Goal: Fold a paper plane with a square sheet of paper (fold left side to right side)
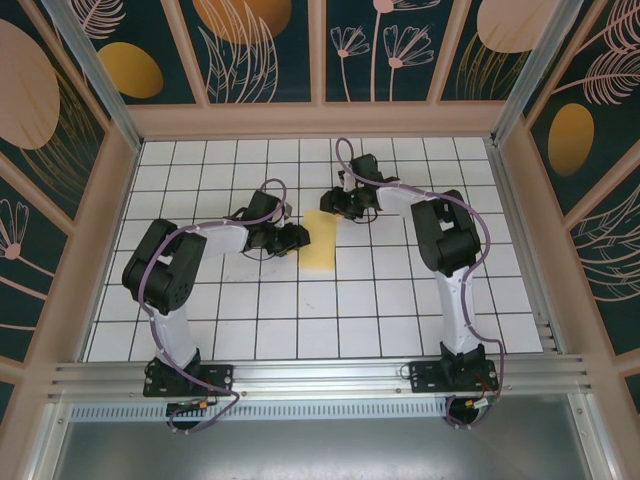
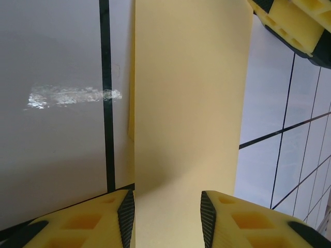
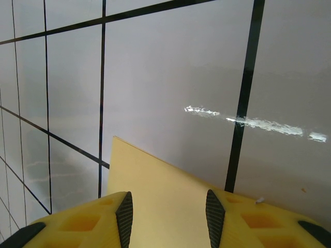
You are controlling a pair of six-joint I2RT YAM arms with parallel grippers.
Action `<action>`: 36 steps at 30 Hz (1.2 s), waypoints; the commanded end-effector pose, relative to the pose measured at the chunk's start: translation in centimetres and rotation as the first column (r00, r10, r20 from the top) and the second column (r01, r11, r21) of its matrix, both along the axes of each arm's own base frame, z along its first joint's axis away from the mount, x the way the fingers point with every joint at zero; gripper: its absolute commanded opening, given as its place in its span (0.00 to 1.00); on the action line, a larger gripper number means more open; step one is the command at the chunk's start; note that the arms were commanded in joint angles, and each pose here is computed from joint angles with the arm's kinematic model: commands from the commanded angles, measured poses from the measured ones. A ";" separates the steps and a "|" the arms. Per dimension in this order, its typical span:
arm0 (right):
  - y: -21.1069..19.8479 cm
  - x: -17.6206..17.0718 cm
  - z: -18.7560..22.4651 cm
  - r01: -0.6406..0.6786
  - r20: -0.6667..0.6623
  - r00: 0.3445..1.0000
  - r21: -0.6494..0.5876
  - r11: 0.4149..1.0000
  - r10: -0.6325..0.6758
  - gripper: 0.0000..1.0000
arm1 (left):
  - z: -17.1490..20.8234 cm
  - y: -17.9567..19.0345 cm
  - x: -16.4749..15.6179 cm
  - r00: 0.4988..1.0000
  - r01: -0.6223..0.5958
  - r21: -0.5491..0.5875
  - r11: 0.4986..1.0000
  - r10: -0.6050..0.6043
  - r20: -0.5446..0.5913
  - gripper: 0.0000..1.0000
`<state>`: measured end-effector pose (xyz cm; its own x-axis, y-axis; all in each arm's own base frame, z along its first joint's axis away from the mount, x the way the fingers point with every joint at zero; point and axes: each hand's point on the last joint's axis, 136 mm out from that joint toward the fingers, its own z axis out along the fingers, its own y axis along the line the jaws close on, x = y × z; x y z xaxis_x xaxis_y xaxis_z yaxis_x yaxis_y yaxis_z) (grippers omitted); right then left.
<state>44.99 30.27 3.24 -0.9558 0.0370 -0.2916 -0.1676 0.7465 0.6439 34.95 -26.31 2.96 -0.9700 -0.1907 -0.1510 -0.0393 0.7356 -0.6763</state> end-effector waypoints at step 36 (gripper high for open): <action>-2.9 -13.8 7.5 -0.034 0.603 0.762 -0.326 0.945 0.236 0.65 | 2.3 -1.5 -1.6 0.999 -0.035 -0.082 0.996 0.032 -0.039 0.03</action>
